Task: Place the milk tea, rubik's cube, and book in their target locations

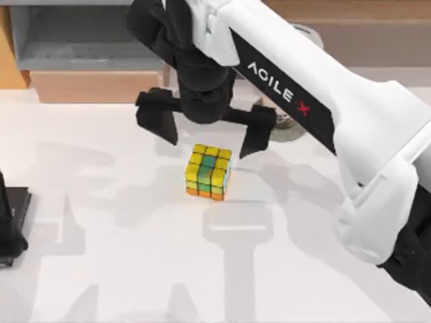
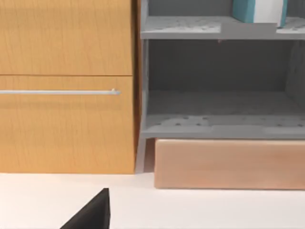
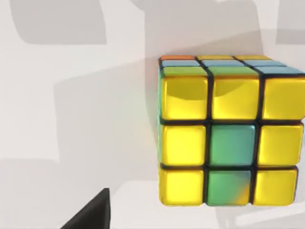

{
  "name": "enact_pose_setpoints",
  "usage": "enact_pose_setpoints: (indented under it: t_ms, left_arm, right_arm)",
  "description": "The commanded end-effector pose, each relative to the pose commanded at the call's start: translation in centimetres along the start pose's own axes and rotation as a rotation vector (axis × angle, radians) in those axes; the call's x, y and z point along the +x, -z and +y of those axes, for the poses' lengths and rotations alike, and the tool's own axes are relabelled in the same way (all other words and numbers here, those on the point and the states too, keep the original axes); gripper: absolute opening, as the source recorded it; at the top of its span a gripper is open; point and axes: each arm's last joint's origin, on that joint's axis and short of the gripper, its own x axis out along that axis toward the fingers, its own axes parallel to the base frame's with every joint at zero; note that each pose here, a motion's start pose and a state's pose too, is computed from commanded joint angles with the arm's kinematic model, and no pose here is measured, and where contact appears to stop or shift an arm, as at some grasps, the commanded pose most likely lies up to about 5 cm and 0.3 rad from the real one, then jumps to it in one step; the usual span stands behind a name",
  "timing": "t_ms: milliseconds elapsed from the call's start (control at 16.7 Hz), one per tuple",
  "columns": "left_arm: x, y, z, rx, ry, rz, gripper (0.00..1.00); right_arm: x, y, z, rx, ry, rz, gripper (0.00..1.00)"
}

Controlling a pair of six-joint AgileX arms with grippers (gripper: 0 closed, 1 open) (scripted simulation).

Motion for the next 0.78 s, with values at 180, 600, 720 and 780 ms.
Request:
enact_pose_setpoints:
  t_ms: [180, 600, 720, 780]
  left_arm:
    - [0.0, 0.0, 0.0, 0.0, 0.0, 0.0, 1.0]
    - [0.0, 0.0, 0.0, 0.0, 0.0, 0.0, 1.0]
    - [0.0, 0.0, 0.0, 0.0, 0.0, 0.0, 1.0]
    - [0.0, 0.0, 0.0, 0.0, 0.0, 0.0, 1.0]
  right_arm:
    - [0.1, -0.1, 0.0, 0.001, 0.001, -0.001, 1.0]
    - [3.4, -0.4, 0.4, 0.0, -0.003, -0.002, 1.0]
    - [4.6, -0.4, 0.2, 0.0, -0.007, -0.004, 1.0]
    - [5.1, -0.4, 0.2, 0.0, -0.005, -0.003, 1.0]
